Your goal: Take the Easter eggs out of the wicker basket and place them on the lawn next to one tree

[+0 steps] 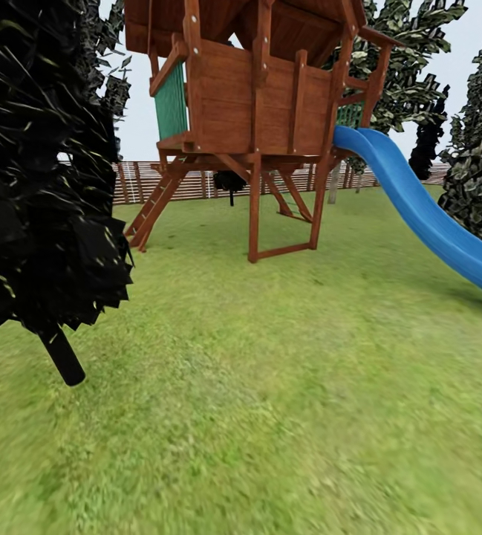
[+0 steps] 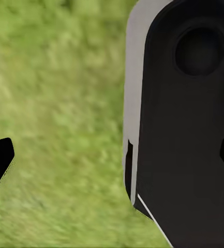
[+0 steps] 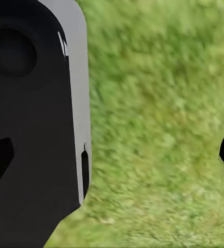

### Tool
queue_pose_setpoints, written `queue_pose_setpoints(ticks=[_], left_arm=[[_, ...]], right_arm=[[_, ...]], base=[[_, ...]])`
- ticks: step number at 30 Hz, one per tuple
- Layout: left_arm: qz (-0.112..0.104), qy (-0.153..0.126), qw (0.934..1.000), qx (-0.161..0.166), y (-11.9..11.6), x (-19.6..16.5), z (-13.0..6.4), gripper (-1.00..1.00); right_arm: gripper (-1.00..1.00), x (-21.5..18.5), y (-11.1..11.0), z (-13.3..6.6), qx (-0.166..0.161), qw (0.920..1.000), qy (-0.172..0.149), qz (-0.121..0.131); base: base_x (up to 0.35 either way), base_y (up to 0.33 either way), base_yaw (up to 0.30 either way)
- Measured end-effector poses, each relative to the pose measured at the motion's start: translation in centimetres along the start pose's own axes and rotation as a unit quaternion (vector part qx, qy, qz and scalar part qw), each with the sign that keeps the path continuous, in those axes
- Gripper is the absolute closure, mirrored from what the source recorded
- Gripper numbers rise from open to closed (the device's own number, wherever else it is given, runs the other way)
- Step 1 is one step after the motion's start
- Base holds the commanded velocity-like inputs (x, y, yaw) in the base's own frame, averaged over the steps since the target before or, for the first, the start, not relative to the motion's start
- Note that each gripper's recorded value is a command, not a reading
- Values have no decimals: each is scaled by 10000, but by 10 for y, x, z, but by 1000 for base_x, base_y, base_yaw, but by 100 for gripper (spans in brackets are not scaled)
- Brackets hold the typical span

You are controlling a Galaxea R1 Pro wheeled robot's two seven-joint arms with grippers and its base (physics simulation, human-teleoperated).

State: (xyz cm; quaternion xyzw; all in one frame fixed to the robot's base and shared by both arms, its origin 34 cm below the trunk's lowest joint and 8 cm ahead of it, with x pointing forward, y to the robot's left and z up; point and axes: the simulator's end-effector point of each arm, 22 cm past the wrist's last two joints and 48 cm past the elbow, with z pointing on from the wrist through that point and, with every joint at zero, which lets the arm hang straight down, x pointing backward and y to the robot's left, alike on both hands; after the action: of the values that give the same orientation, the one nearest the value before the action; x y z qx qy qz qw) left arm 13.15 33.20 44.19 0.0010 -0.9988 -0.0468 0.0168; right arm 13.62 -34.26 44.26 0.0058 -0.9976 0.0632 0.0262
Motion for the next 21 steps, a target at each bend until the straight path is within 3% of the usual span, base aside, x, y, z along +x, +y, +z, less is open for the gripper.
queue_pose_setpoints(ticks=[21], left_arm=[[1,4,10000,2,0,0,0,-100]], right_arm=[[-100,0,0,0,9,10000,0,44]], base=[[336,0,0]])
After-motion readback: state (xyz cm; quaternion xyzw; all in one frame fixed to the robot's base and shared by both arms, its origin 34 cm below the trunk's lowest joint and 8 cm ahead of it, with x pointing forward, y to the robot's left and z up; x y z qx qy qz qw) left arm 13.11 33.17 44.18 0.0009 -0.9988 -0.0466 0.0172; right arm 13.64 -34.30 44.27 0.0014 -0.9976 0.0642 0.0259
